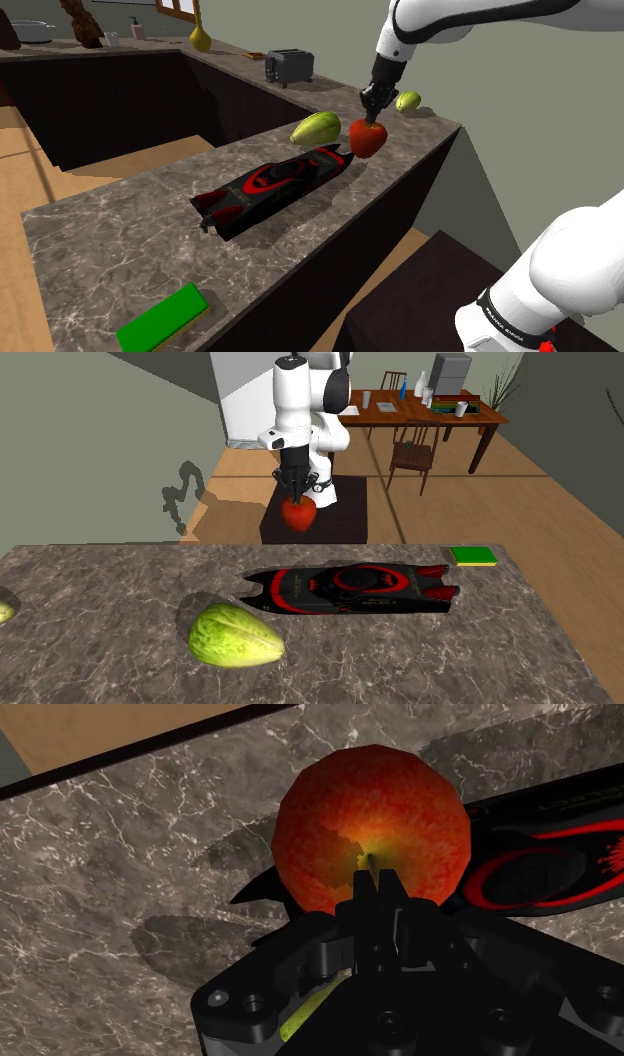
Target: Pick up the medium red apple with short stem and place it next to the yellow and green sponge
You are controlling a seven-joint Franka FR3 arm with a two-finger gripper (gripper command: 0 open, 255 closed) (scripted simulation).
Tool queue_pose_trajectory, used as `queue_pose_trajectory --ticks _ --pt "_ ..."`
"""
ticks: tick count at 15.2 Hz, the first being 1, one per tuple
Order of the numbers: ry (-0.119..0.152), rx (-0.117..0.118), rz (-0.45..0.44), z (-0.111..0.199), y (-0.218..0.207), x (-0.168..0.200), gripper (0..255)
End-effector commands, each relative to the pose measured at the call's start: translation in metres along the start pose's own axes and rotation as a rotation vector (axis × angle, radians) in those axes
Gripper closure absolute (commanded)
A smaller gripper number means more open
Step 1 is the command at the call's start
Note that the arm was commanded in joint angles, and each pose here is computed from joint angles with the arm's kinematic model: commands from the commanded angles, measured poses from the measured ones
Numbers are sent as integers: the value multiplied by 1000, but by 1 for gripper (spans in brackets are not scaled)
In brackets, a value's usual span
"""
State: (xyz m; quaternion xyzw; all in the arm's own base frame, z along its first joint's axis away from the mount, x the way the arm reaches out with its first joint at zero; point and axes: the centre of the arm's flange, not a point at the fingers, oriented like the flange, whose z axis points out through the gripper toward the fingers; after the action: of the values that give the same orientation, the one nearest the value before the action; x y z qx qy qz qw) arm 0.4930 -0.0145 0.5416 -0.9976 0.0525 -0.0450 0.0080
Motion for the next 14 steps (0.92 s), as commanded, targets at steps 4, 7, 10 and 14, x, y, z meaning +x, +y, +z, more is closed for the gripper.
queue_pose_trajectory --ticks 4,7,10,14 --pt "0 0 0 -26 0 2 255" --pt "0 0 0 -41 -1 4 255" --pt "0 0 0 -41 -40 -1 255" --pt "0 0 0 -40 -93 -7 255"
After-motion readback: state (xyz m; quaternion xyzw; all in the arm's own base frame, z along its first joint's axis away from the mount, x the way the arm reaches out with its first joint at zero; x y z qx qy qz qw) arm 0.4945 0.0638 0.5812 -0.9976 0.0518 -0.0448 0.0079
